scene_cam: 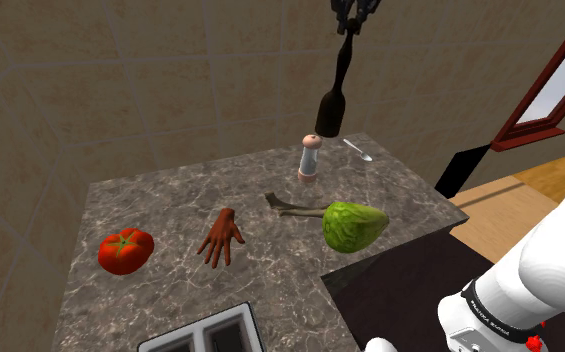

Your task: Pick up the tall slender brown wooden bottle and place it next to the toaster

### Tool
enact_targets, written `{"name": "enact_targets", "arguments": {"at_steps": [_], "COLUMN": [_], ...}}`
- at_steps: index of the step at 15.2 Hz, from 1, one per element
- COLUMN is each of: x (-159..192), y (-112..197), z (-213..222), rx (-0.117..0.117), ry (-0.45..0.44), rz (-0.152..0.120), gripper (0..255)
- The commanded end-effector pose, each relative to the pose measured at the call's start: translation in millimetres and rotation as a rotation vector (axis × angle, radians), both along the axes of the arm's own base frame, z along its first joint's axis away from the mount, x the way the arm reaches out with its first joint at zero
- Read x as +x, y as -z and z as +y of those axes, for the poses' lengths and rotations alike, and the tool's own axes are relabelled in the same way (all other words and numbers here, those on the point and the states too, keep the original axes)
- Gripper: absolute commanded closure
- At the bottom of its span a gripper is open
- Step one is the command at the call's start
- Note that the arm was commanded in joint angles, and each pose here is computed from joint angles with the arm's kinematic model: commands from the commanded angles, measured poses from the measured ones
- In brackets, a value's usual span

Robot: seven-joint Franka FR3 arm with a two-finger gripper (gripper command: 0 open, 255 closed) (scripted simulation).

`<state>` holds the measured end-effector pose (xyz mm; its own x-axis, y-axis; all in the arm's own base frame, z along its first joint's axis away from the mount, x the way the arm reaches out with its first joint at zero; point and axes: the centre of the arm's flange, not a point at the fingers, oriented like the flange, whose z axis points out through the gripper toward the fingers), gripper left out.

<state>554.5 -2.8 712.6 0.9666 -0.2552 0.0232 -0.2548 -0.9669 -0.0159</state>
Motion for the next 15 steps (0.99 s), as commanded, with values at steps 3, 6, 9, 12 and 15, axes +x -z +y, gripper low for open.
{"name": "enact_targets", "arguments": {"at_steps": [3,6,9,12,15], "x": [1,-10,-42,-73,-105], "y": [-22,-32,-37,-42,-47], "z": [0,8,31,54,78], "rx": [0.0,0.0,0.0,0.0,0.0], "ry": [0.0,0.0,0.0,0.0,0.0], "rz": [0.0,0.0,0.0,0.0,0.0], "gripper": [255,255,255,255,255]}}
